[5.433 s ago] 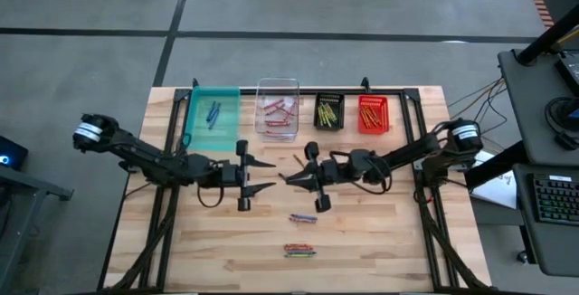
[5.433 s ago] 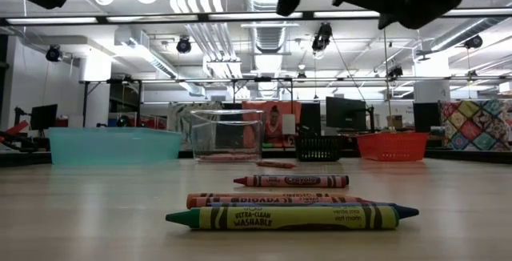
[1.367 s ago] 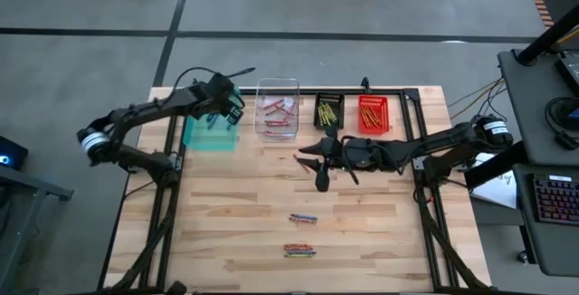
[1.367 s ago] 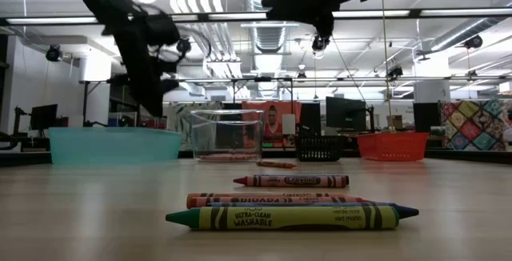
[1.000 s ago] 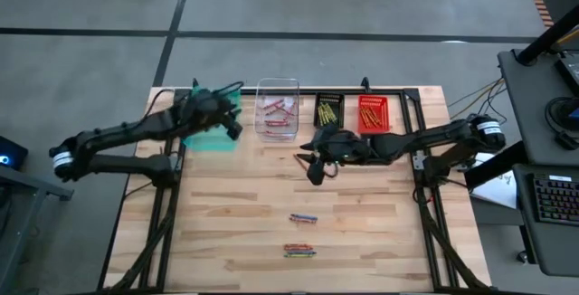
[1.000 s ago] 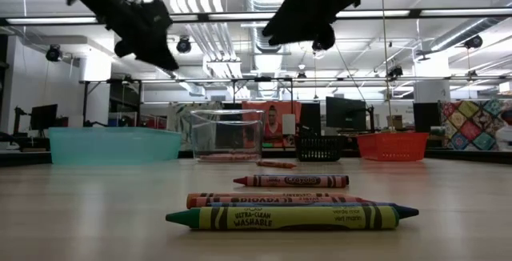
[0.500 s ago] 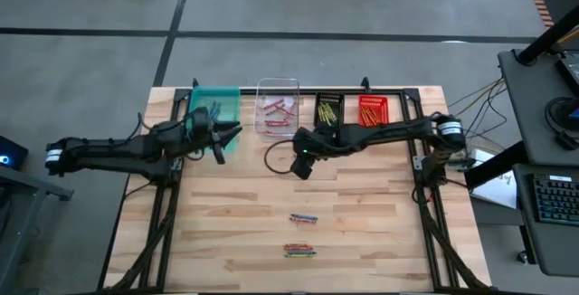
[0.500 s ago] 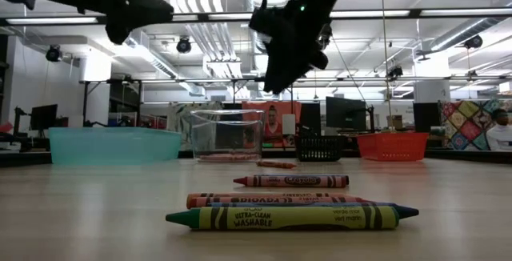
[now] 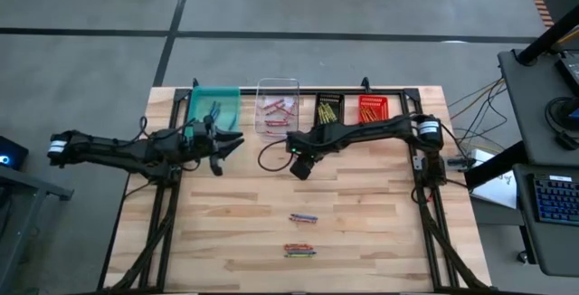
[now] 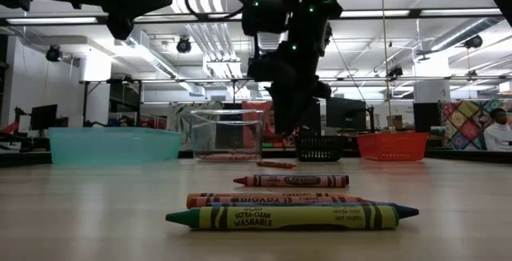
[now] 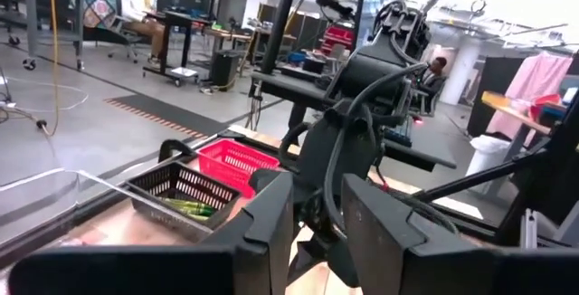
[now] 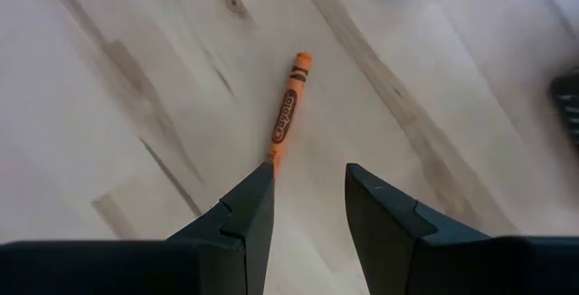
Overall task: Sort crayons
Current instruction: Put the orange crayon into the orange bin
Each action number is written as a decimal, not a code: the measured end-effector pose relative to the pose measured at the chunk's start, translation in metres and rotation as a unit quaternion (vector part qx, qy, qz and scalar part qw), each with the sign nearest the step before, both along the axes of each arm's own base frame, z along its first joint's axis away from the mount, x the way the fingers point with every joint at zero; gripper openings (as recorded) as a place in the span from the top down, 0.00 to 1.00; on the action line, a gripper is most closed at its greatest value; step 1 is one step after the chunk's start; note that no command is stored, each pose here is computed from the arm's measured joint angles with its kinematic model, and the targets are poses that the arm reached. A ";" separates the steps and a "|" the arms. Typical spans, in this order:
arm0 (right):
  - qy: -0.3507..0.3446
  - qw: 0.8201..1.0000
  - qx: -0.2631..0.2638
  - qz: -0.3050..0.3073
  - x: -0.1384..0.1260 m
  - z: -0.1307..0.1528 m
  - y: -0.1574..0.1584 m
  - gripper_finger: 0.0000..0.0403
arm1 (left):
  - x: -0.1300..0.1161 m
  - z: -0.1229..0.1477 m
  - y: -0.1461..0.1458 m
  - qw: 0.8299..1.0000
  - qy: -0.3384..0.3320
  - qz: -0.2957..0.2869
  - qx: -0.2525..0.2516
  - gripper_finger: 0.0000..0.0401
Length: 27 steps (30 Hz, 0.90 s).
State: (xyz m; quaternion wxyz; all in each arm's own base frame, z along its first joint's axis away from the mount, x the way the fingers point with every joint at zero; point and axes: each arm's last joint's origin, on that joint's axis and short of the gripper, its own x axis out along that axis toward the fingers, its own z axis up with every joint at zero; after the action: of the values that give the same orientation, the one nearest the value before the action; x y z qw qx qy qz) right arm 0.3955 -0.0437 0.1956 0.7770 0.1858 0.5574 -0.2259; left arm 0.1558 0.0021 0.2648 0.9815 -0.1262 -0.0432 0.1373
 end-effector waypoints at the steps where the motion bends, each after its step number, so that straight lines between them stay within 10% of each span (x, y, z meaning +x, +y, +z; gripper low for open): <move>1: 0.004 1.000 0.002 0.000 0.001 -0.003 0.000 0.69 | 0.001 -0.001 0.000 1.000 0.003 0.000 0.001 0.80; 27: 0.030 0.999 0.002 0.042 0.015 -0.042 -0.001 0.69 | 0.006 -0.005 0.000 1.000 0.021 0.001 0.010 0.80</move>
State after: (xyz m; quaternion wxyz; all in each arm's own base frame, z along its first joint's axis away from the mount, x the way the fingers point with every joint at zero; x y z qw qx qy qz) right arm 0.4101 -0.0443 0.1537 0.7685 0.1570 0.5881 -0.1975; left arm 0.1620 0.0020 0.2603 0.9833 -0.1129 -0.0240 0.1409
